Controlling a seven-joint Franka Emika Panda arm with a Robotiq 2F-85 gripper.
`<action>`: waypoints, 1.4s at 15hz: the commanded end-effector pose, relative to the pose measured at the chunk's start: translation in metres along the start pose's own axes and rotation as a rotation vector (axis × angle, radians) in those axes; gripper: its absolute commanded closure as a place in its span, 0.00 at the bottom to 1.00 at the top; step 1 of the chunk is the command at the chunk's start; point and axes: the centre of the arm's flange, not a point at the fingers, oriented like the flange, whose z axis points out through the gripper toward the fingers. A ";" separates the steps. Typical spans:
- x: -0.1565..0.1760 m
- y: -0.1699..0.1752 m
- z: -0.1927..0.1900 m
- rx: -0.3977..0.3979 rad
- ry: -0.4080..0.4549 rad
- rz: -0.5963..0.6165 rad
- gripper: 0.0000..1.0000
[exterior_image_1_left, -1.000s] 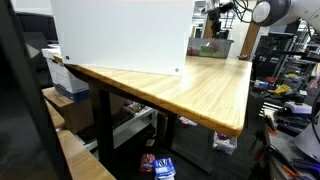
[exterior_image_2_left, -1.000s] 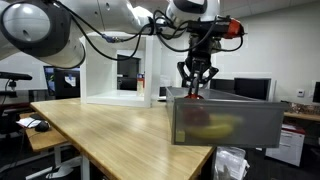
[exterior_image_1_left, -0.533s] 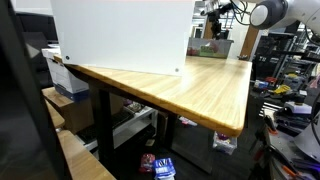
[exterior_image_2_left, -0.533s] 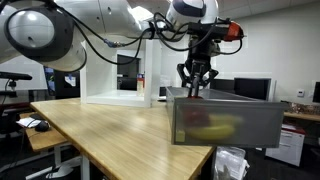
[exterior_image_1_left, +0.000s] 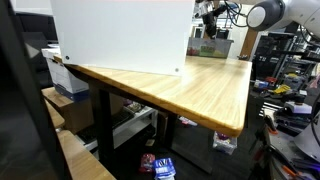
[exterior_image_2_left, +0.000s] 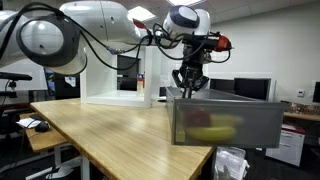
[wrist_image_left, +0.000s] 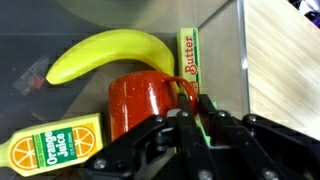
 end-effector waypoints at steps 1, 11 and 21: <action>0.030 0.017 -0.022 0.019 0.004 -0.012 0.96; 0.062 0.003 -0.030 -0.012 0.050 0.013 0.96; 0.053 0.012 -0.033 -0.019 0.056 0.062 0.46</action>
